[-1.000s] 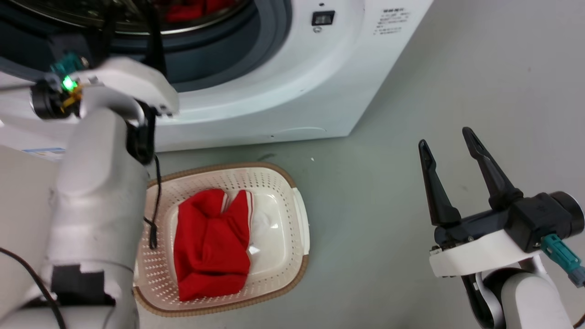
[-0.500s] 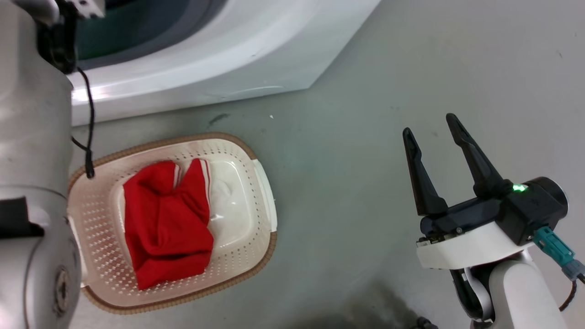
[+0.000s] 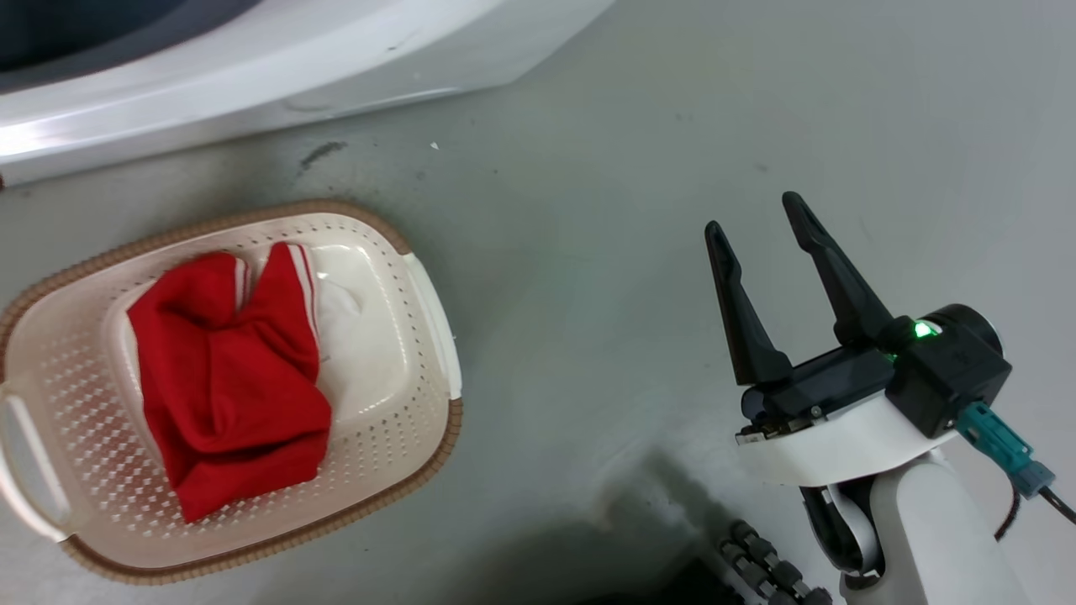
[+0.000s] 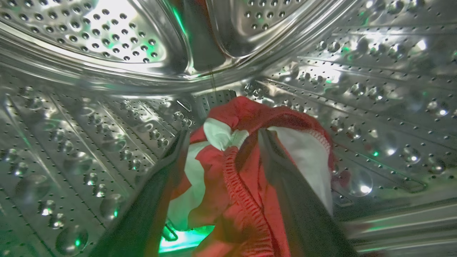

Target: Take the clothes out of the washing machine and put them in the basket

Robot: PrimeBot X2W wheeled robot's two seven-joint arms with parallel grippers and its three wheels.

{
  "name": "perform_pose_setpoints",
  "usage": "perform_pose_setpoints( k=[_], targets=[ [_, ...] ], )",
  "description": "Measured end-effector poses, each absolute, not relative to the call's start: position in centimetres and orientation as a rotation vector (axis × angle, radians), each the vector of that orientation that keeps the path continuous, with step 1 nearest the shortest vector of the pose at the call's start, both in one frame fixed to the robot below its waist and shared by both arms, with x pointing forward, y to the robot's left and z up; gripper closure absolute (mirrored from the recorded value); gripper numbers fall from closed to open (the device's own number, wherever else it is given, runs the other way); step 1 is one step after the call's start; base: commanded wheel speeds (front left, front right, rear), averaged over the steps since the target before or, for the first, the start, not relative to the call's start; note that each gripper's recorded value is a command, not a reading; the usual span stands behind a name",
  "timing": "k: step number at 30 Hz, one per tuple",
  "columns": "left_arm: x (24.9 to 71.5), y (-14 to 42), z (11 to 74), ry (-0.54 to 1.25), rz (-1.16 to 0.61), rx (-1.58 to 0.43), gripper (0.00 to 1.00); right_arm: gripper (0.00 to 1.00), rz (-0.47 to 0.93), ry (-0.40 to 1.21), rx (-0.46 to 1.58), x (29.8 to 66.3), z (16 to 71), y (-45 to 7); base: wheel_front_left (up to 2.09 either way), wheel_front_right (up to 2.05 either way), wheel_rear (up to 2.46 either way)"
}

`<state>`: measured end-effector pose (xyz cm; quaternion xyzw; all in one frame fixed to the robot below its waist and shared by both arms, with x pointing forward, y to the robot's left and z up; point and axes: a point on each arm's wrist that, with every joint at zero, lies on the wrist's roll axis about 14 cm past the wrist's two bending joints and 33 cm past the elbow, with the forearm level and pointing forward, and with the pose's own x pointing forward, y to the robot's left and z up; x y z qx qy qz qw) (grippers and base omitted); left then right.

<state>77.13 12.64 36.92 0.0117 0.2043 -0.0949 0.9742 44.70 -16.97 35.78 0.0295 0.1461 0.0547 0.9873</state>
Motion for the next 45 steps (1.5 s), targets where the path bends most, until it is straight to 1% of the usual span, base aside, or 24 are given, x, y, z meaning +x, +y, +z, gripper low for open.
perform_pose_setpoints(
  k=[7, 11, 12, 16, 17, 18, 19, 27, 35, 43, 44, 45],
  targets=[
    [78.1, 11.9, 33.2, 0.54, -0.207, 0.05, 0.0, 0.0, 0.088, 0.34, 0.068, 44.0, 33.9, -17.7, 0.0, 0.0, 0.0],
    [77.8, 10.9, 31.2, 0.61, -0.225, 0.051, 0.0, 0.0, 0.074, 0.345, 0.069, 43.9, 33.6, -18.1, 0.0, 0.0, 0.0],
    [77.6, 10.3, 30.2, 0.651, -0.236, 0.054, 0.0, 0.0, 0.067, 0.354, 0.071, 43.7, 33.4, -18.4, 0.0, 0.0, 0.0],
    [77.5, 9.7, 29.4, 0.694, -0.241, 0.048, 0.0, 0.0, 0.06, 0.366, 0.076, 43.4, 33.1, -18.5, 0.0, 0.0, 0.0],
    [77.6, 9.7, 29.4, 0.694, -0.238, 0.047, 0.08, 0.0, 0.058, 0.365, 0.078, 43.3, 33.1, -18.5, 0.0, 0.0, 0.0],
    [77.5, 9.5, 29.3, 0.707, -0.239, 0.045, 0.6, 0.0, 0.057, 0.367, 0.079, 43.3, 33.0, -18.6, 0.0, 0.0, 0.0],
    [77.6, 9.4, 29.4, 0.704, -0.239, 0.04, 1.0, 0.0, 0.057, 0.367, 0.08, 43.3, 33.0, -18.6, 0.0, 0.0, 0.0],
    [77.9, 9.0, 30.7, 0.608, -0.219, 0.039, 1.0, 0.0, 0.043, 0.349, 0.082, 43.4, 33.6, -19.1, 0.0, 0.0, 0.0],
    [77.9, 9.3, 36.1, 0.357, -0.211, 0.015, 1.0, 0.0, 0.035, 0.281, 0.069, 44.1, 35.9, -19.6, 0.0, 0.0, 0.0],
    [75.4, 10.8, 41.5, 0.131, -0.178, -0.006, 1.0, 0.0, 0.023, 0.197, 0.052, 43.9, 39.7, -20.0, 0.0, 0.0, 0.0],
    [73.9, 11.2, 43.2, 0.083, -0.168, -0.024, 1.0, 0.0, 0.016, 0.176, 0.046, 43.3, 41.2, -20.2, 0.0, 0.0, 0.0],
    [73.4, 11.3, 43.8, 0.065, -0.165, -0.031, 1.0, 0.0, 0.014, 0.167, 0.046, 43.1, 41.7, -20.3, 0.0, 0.0, 0.0]
  ],
)
